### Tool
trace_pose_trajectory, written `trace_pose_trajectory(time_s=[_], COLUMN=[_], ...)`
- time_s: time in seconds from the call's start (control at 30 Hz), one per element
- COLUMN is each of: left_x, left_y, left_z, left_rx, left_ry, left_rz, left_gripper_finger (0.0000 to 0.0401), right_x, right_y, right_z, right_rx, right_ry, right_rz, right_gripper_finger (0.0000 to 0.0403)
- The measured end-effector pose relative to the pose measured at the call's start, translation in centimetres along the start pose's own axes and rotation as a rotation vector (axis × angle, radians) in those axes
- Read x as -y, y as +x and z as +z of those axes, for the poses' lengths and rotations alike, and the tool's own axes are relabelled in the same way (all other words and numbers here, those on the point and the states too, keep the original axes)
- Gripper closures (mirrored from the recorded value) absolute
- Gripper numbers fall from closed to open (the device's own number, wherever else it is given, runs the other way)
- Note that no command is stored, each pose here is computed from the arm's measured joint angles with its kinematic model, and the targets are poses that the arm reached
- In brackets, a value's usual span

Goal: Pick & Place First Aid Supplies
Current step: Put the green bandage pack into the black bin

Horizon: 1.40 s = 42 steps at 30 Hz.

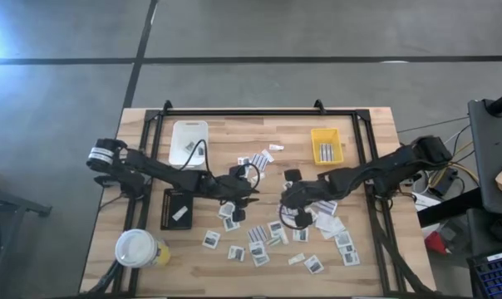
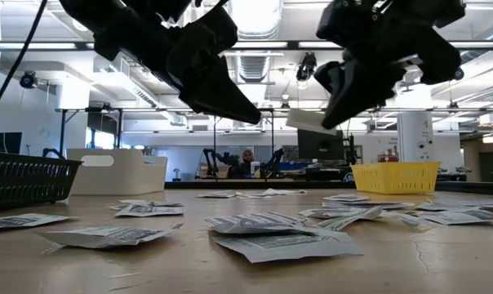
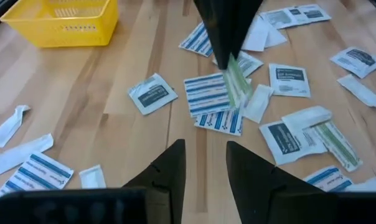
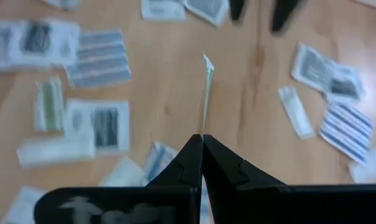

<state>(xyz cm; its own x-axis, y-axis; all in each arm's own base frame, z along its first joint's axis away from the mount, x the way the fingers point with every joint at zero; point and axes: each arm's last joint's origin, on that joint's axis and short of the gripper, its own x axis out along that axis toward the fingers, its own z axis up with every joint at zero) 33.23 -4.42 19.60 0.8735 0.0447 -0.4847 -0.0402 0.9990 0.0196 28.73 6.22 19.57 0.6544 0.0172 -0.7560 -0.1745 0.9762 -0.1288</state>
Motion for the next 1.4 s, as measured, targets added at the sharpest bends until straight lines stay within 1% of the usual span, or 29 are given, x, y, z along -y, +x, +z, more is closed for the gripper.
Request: trace_pose_trajectory(time_s=[0.07,0.13,0.33,0.43,0.67,0.77,1.17,1.4], left_x=[0.0,0.0,0.2,0.2,0.3,0.3,0.3,0.5], left_y=[0.2,0.3,0.7,0.7,0.7,0.7,0.7,0.6], left_z=[-0.1,-0.2,-0.3,-0.2,0.0,0.2,0.3,1.2], left_rx=[0.003,0.0,0.016,0.02,0.05,0.068,0.077,0.164], left_ry=[-0.001,0.0,0.0,0.001,0.037,0.044,0.052,0.034], left_rz=[0.0,0.0,-0.012,-0.024,-0.031,-0.033,-0.033,-0.063], left_gripper_finger=[0.0291,0.0291,0.0291,0.0291,0.0291,0.0291,0.0291,0.0291], right_x=[0.0,0.1,0.3,0.4,0.7,0.7,0.8,0.9], right_y=[0.1,0.2,0.2,0.2,0.3,0.3,0.2,0.2], right_z=[-0.3,0.1,0.3,0.2,0.2,0.3,1.2,1.2], right_rx=[-0.008,0.021,0.043,0.04,0.042,0.047,0.146,0.146], right_ry=[0.019,0.048,0.109,0.115,0.176,0.186,0.224,0.246], right_rz=[0.001,-0.002,-0.006,-0.008,-0.013,-0.013,-0.01,-0.012], right_gripper_finger=[0.0394,0.0394,0.0394,0.0394,0.0394,0.0394,0.0394,0.0394])
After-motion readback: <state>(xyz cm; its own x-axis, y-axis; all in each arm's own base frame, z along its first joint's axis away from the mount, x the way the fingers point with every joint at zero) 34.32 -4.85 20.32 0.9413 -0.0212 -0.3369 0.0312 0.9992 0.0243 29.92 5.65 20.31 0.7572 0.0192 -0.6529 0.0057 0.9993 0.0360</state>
